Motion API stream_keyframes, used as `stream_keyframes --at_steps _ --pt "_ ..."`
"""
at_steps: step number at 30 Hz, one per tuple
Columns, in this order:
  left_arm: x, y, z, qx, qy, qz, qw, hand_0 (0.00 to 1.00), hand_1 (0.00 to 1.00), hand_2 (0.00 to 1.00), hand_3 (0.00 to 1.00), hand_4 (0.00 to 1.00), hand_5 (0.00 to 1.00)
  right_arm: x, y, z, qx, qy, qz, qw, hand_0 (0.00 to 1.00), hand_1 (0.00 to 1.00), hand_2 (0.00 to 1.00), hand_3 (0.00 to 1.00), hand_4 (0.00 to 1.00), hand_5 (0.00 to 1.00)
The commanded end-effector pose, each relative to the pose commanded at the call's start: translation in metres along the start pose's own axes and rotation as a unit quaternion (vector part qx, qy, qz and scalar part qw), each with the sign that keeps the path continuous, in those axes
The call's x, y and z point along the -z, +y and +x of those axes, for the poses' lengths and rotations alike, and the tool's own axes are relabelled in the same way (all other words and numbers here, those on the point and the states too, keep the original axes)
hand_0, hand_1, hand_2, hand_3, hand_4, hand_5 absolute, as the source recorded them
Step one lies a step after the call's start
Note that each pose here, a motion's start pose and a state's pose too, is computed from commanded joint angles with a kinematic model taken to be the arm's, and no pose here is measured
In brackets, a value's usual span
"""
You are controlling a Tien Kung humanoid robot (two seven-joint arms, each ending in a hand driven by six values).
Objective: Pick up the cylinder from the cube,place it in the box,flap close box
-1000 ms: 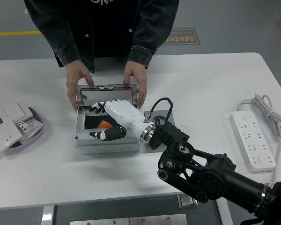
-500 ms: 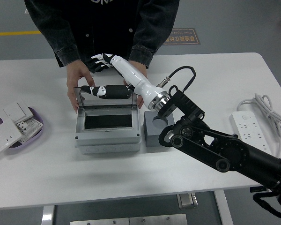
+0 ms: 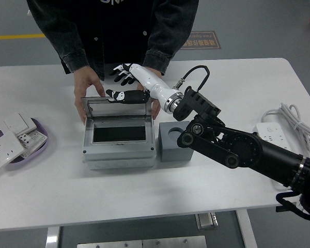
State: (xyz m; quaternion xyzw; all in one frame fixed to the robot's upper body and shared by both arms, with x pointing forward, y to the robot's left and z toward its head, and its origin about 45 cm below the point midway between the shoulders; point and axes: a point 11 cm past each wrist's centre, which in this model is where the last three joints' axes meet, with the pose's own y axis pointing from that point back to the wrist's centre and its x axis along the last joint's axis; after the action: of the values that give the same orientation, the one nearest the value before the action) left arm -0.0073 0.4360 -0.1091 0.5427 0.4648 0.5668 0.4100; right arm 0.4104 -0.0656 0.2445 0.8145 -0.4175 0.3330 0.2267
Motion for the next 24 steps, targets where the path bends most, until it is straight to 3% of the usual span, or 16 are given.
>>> stream_keyframes --at_steps 9,20,24 --pt "-0.001 0.0 -0.001 0.001 -0.001 -0.002 1.0 0.637 0.665 0.589 0.639 0.708 0.287 0.011 0.015 -0.014 0.038 0.045 0.021 0.998 0.634 0.592 0.643 0.707 0.739 0.39" --pt "-0.002 0.0 -0.002 0.003 -0.001 -0.008 1.0 0.637 0.665 0.589 0.639 0.707 0.286 0.015 0.036 -0.021 0.062 0.048 0.037 0.996 0.625 0.592 0.644 0.704 0.712 0.382" --pt "-0.003 0.0 -0.002 0.004 -0.002 -0.014 1.0 0.637 0.665 0.589 0.639 0.708 0.287 0.013 0.046 -0.032 0.082 0.032 0.04 0.995 0.612 0.589 0.643 0.704 0.708 0.384"
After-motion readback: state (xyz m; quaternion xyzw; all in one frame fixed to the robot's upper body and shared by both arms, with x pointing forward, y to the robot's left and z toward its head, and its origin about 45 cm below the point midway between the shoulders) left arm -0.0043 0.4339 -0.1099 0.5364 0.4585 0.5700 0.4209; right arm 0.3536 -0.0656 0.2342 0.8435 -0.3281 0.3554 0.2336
